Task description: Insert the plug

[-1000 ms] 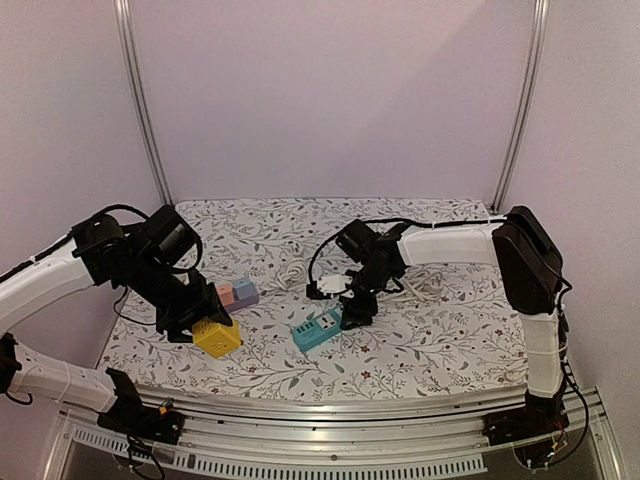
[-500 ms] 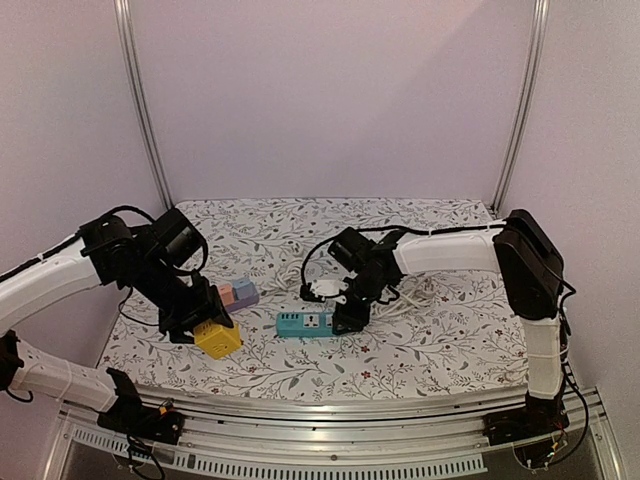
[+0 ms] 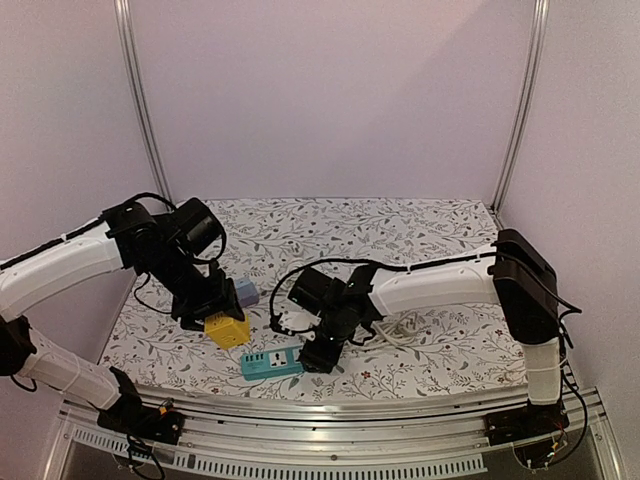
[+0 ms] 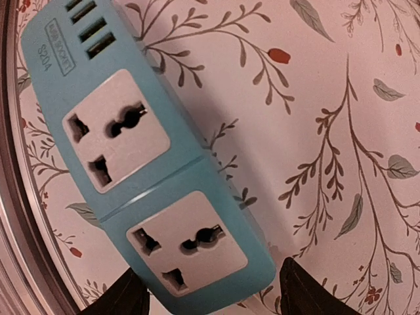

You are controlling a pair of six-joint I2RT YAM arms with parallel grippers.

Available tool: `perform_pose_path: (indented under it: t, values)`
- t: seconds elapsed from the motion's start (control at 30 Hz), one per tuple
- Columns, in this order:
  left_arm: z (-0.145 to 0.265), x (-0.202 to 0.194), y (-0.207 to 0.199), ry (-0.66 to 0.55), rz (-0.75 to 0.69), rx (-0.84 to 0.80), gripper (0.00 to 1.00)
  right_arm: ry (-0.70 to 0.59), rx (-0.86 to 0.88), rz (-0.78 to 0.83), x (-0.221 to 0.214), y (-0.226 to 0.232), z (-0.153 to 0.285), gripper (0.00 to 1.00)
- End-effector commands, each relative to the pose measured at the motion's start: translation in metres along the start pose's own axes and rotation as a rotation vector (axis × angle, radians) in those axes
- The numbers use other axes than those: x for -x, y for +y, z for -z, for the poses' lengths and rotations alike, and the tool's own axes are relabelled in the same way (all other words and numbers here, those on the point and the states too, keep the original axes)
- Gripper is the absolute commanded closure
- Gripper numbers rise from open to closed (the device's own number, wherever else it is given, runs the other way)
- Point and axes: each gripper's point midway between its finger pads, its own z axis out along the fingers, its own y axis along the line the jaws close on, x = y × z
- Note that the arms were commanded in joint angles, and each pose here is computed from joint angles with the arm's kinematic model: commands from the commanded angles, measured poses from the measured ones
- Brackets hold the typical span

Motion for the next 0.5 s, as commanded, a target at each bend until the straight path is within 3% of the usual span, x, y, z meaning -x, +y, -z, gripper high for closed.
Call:
perform_pose_path:
  t: [0.0, 0.27, 0.47]
  values:
    - [0.006, 0.014, -0.017, -0.030, -0.130, -0.022, 1.00, 0.014, -0.102, -0.040, -0.001, -0.025, 0.008, 0.29]
    - [-0.003, 0.017, -0.031, 0.012, -0.146, -0.015, 1.00, -0.004, -0.133, -0.005, -0.005, -0.028, 0.029, 0.08]
    - [-0.019, 0.013, -0.031, 0.031, -0.051, 0.028, 1.00, -0.030, -0.125, -0.008, -0.007, -0.023, 0.053, 0.04]
